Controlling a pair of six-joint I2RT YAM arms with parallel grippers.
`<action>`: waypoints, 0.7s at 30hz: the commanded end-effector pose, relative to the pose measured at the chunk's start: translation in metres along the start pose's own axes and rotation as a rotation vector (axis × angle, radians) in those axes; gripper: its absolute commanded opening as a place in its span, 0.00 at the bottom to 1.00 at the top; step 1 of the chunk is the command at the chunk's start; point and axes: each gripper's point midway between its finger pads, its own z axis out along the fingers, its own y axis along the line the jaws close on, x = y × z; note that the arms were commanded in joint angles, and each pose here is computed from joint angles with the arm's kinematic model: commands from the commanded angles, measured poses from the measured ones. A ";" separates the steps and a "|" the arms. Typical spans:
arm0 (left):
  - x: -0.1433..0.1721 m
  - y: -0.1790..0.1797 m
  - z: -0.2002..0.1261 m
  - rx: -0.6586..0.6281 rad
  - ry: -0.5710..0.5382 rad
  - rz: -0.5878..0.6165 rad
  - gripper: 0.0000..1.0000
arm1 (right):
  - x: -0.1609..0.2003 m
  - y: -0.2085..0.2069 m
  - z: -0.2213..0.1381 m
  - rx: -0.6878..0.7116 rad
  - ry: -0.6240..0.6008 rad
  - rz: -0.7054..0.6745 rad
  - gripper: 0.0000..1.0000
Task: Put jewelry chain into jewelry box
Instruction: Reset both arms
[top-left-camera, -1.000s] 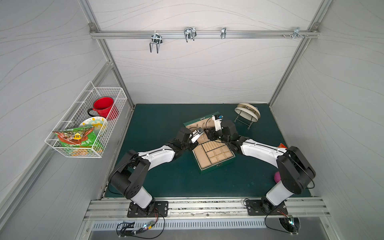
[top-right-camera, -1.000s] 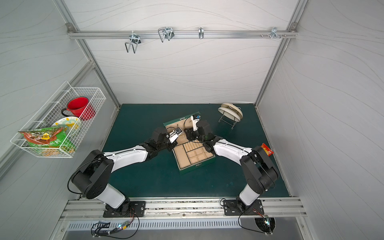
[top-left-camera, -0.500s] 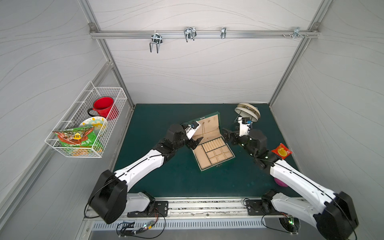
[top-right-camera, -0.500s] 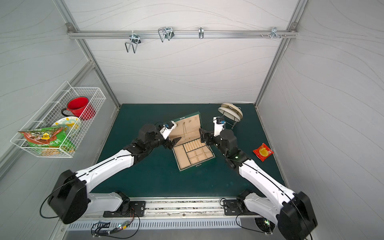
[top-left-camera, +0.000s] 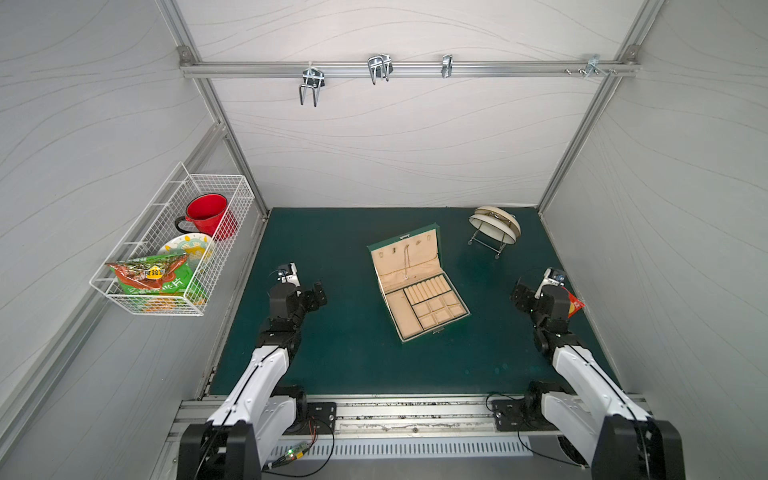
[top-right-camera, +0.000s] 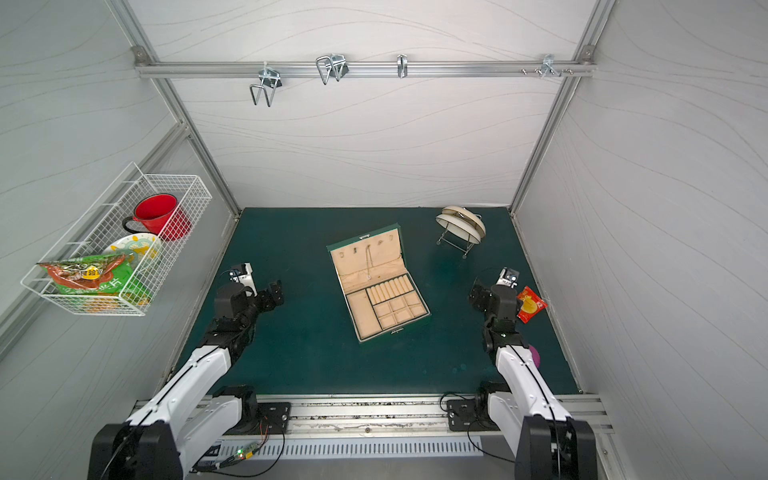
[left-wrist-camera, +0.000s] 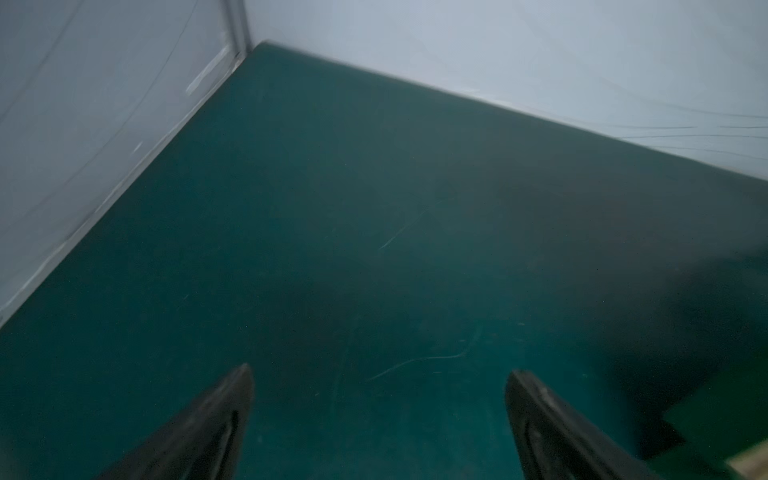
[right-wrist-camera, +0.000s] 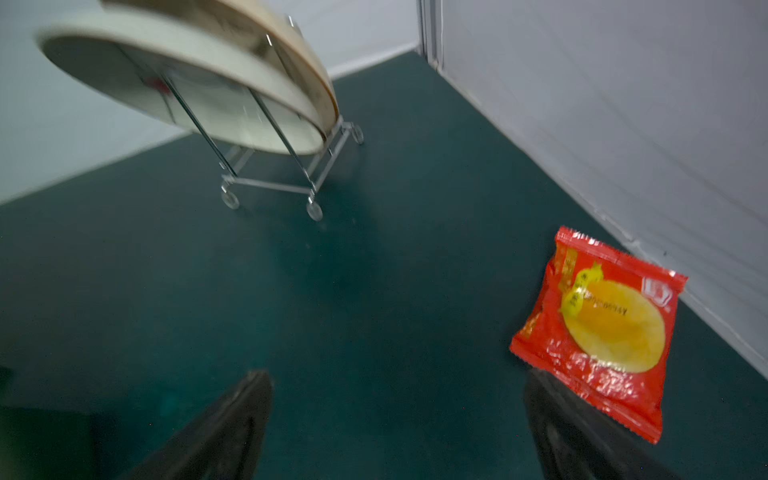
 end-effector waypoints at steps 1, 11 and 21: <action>-0.032 -0.008 0.024 0.038 -0.109 0.046 1.00 | -0.030 0.014 0.010 -0.057 -0.147 -0.091 0.99; -0.016 -0.032 0.075 0.164 -0.126 0.203 1.00 | -0.016 0.069 0.068 -0.300 -0.120 -0.216 0.99; -0.021 -0.021 0.078 0.099 -0.147 0.173 1.00 | -0.019 0.063 0.081 -0.243 -0.051 -0.190 0.99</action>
